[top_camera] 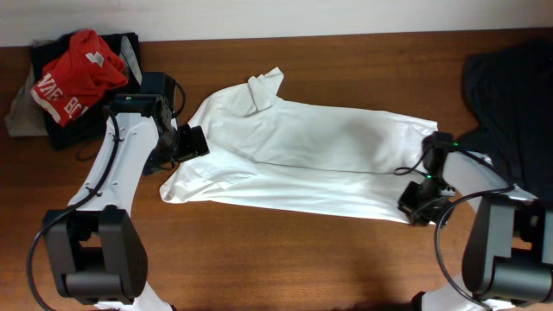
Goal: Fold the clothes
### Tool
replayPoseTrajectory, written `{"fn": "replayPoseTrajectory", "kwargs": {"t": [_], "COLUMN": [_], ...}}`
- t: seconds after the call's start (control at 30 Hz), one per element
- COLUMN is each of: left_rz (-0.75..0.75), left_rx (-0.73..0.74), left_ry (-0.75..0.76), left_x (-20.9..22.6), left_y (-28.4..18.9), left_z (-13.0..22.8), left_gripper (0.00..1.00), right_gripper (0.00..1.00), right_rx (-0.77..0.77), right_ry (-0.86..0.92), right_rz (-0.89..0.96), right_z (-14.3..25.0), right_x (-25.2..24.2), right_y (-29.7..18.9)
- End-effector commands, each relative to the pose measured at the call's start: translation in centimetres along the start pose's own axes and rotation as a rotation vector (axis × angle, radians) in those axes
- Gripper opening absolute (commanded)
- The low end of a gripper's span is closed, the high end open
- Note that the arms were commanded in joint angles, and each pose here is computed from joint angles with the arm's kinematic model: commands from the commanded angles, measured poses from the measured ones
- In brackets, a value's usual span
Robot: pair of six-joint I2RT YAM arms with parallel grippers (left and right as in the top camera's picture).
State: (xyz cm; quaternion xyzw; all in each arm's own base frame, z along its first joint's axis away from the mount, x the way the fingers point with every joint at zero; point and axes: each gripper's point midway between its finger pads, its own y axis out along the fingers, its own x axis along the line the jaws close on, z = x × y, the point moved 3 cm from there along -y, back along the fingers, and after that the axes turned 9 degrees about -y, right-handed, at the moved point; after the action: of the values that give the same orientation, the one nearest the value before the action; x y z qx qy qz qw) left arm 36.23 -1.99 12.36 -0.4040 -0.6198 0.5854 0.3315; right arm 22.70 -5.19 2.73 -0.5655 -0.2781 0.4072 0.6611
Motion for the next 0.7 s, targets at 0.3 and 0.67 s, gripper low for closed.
{"fn": "replayPoseTrajectory", "kwargs": {"t": [0.3,0.67], "left_rz": [0.429,0.52], "left_rx": [-0.144,-0.371], "left_ry": [0.247,0.353], "left_x": [-10.3,-20.7], "left_y": [-2.4,-5.1], "left_z": [-1.8,-9.3], "left_gripper": [0.99,0.99], "right_gripper": [0.04,0.99], "right_rx": [-0.06,-0.267], "right_ry": [0.15,-0.042], "right_rz": [-0.021,-0.225], "right_z": [-1.5,-2.1], "right_x": [-4.8,-2.7], "right_y": [-4.4,-15.3]}}
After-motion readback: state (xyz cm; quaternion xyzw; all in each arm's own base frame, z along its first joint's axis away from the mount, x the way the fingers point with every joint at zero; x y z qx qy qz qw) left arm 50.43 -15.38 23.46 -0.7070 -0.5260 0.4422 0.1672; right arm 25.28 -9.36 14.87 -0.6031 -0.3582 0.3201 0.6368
